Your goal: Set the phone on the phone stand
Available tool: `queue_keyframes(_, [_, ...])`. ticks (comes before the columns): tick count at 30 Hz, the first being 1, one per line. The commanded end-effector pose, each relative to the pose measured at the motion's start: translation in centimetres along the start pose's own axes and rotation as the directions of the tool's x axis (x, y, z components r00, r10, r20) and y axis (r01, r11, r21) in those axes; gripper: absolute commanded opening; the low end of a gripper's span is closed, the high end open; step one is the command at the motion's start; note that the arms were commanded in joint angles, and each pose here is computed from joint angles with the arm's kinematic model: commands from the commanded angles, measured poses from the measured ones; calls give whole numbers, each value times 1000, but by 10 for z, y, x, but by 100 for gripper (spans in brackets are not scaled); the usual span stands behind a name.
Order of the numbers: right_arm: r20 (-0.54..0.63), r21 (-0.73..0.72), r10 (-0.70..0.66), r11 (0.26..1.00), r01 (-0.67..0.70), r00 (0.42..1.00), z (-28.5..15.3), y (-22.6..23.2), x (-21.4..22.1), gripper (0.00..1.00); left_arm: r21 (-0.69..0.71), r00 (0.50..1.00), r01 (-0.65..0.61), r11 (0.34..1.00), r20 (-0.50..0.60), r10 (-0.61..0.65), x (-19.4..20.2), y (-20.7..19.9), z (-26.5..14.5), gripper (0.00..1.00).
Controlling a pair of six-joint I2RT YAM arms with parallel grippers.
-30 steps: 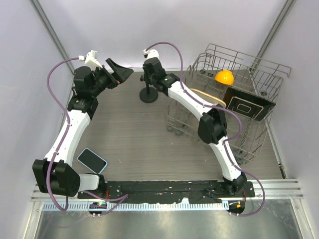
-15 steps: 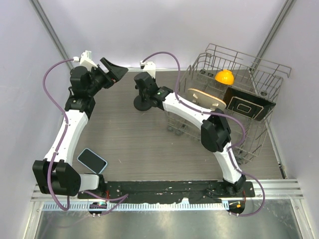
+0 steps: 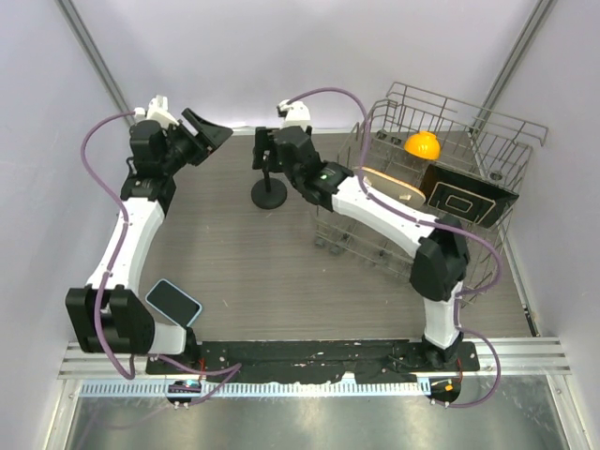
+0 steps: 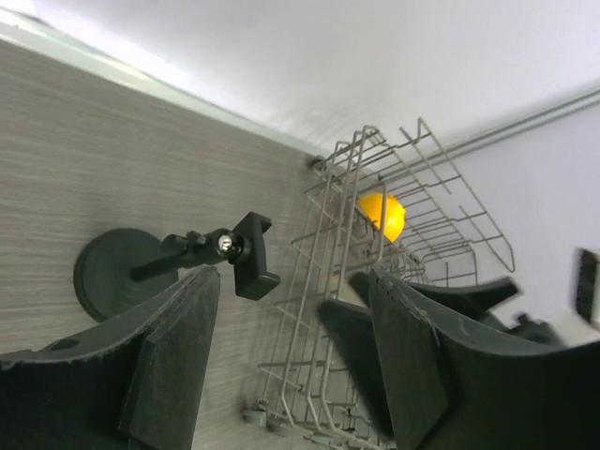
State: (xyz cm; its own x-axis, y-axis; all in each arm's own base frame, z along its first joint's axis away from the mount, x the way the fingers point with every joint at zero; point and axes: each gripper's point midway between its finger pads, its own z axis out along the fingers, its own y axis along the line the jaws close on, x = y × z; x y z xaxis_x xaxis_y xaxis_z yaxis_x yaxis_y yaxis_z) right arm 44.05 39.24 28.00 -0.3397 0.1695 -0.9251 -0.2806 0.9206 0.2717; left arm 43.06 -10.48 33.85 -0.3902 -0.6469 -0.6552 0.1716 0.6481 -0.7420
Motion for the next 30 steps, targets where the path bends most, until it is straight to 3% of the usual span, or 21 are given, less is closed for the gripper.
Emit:
queue_keyframes(1, [141, -38, 39, 999, -34, 989, -32, -17, -66, 86, -34, 993, -67, 997, -105, 63, 8, -7, 13, 67])
queue_keyframes(5, [233, -16, 53, 999, -51, 971, -52, -58, -92, 85, -190, 933, -320, 928, -232, 275, 43, 3, 23, 67])
queue_keyframes(13, [269, 2, 123, 992, -128, 955, -61, -113, -108, 85, -155, 845, -481, 863, -345, 409, 95, -11, 31, 88])
queue_keyframes(15, [262, -2, 116, 993, -120, 958, -59, -113, -105, 85, -173, 823, -518, 838, -366, 433, 101, -5, 35, 86])
queue_keyframes(20, [236, -30, 113, 994, -109, 965, -50, -106, -100, 85, -155, 795, -543, 825, -410, 446, 117, 5, 47, 70])
queue_keyframes(30, [118, -90, 71, 994, -61, 990, -18, -89, -75, 85, -39, 746, -585, 810, -420, 518, 133, 5, 62, 70])
